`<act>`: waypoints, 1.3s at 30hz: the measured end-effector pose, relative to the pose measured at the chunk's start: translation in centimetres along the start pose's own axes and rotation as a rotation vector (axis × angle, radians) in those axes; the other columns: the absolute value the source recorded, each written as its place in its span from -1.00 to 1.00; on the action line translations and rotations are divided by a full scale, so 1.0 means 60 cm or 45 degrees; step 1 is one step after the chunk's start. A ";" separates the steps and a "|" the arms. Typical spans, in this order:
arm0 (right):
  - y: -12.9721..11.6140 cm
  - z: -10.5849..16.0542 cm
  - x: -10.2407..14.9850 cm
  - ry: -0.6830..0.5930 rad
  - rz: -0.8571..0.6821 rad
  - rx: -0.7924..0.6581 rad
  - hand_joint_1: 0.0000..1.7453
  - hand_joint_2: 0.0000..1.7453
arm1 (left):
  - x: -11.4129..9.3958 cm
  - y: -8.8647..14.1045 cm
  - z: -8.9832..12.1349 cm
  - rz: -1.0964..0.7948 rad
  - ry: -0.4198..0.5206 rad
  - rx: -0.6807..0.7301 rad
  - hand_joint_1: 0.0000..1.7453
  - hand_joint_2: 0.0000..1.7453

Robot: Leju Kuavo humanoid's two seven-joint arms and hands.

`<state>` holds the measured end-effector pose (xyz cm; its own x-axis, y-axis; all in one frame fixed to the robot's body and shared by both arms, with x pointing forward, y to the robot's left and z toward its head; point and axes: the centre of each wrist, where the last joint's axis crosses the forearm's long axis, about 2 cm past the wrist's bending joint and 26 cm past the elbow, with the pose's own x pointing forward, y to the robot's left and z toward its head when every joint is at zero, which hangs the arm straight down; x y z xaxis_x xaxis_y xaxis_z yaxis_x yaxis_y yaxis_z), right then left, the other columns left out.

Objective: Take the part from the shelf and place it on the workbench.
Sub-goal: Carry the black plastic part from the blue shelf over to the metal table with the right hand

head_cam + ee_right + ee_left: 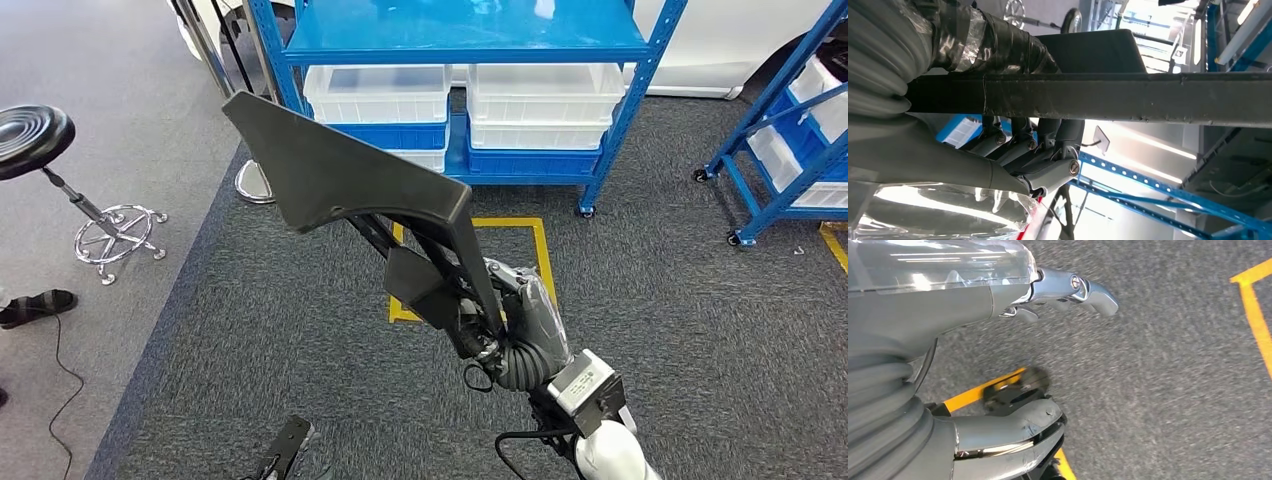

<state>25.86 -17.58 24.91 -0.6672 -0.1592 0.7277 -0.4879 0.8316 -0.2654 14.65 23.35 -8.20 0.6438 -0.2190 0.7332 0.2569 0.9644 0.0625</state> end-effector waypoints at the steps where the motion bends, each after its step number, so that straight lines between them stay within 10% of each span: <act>1: 0.000 0.000 0.000 0.000 0.000 0.001 1.00 1.00 | 0.000 0.000 0.000 0.000 -0.001 0.000 -1.00 1.00; 39: -0.004 0.001 0.003 -0.093 0.160 0.035 1.00 1.00 | 0.006 -0.002 -0.003 -0.028 -0.055 -0.001 -1.00 1.00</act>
<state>25.82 -17.83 25.10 -0.7626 -0.0942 0.6399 -0.4128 0.8325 -0.3695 14.96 23.16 -8.08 0.6063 -0.2334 0.7602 0.2712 0.9593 0.0783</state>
